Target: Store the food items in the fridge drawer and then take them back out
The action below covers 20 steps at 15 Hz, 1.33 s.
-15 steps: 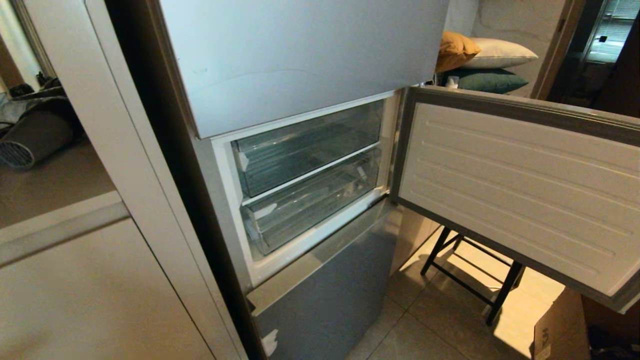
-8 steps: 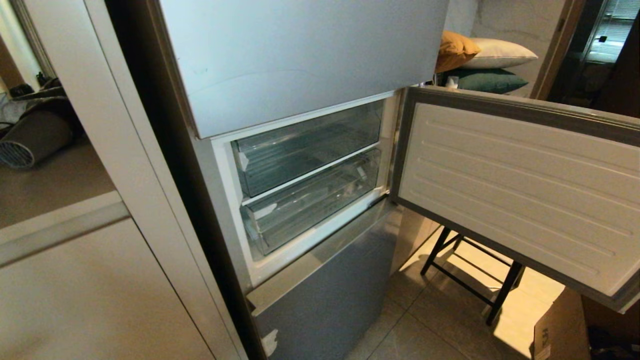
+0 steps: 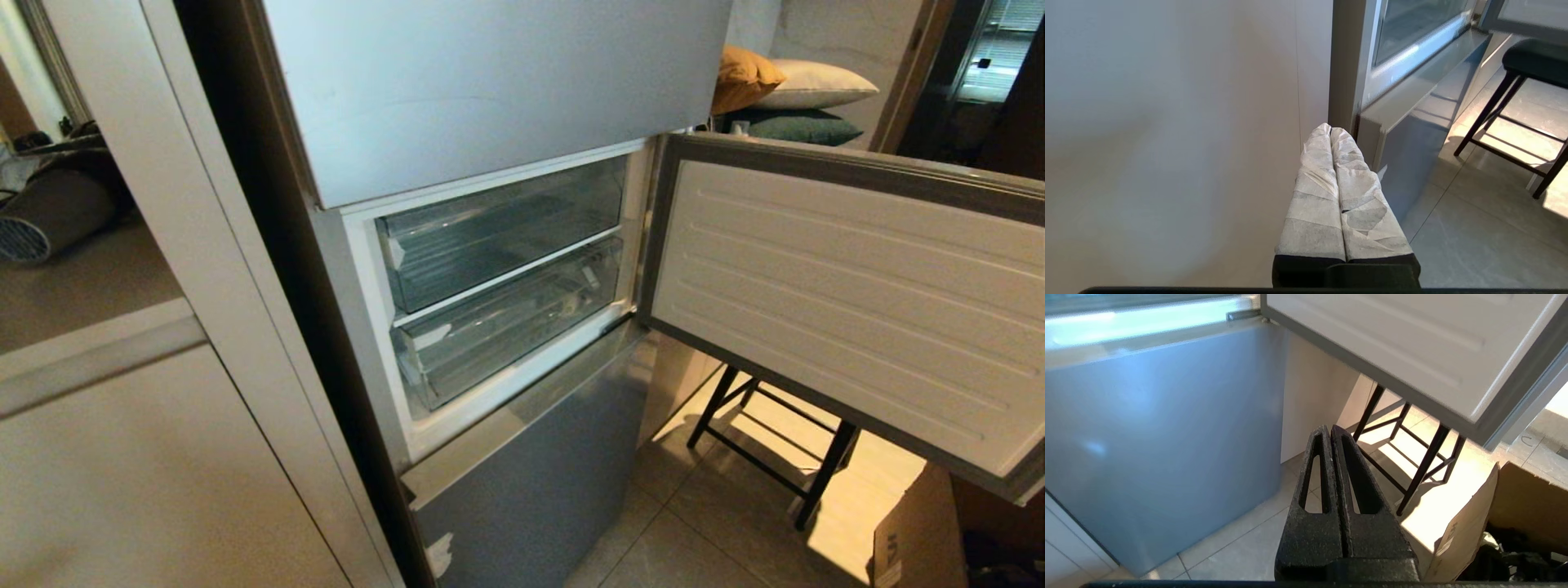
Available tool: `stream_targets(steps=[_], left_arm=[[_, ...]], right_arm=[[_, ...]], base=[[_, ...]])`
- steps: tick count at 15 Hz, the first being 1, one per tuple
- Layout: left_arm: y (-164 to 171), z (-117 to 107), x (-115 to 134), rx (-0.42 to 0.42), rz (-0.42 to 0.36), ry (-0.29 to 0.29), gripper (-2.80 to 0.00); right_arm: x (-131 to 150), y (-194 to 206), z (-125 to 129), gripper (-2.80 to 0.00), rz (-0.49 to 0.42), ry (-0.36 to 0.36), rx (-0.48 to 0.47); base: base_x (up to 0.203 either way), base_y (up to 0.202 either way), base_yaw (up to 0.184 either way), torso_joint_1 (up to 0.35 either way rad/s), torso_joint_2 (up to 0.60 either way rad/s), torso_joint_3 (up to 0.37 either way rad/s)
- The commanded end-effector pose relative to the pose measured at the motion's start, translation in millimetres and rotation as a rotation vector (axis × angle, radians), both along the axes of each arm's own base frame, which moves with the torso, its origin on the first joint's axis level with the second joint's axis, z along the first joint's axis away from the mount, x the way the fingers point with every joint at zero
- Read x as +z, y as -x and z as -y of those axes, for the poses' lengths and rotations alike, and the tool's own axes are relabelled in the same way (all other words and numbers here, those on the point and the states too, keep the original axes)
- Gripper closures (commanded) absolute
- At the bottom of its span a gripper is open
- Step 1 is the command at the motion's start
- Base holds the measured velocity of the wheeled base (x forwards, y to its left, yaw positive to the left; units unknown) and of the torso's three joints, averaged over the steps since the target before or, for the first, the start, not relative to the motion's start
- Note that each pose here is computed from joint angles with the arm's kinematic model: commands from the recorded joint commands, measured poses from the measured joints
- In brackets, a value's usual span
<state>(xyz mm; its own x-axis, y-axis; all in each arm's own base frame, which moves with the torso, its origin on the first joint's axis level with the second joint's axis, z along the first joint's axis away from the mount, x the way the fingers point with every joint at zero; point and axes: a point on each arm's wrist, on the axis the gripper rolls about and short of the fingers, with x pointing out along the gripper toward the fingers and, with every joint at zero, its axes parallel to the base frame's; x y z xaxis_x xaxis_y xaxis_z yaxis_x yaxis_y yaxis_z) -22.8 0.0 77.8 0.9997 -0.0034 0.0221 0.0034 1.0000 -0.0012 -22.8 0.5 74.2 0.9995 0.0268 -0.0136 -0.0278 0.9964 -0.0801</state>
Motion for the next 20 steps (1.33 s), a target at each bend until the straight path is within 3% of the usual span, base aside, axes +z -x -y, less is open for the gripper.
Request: stream_targets(steps=[1, 8, 20], left_arm=[[-0.8, 0.0, -2.9, 0.0, -0.01, 0.0, 0.0], [-0.8, 0.0, -2.9, 0.0, -0.01, 0.0, 0.0], [-0.8, 0.0, -2.9, 0.0, -0.01, 0.0, 0.0]], right_arm=[[-0.1, 0.0, 0.0, 0.0, 0.0, 0.003, 0.002], [-0.1, 0.0, 0.0, 0.0, 0.0, 0.002, 0.001], [-0.1, -0.1, 0.0, 0.0, -0.002, 0.001, 0.001]], base=[[0.0, 0.0, 0.0, -0.175, 0.49, 0.302], [0.0, 0.0, 0.0, -0.166, 0.48, 0.313], [0.0, 0.0, 0.017, -0.006, 0.03, 0.017]])
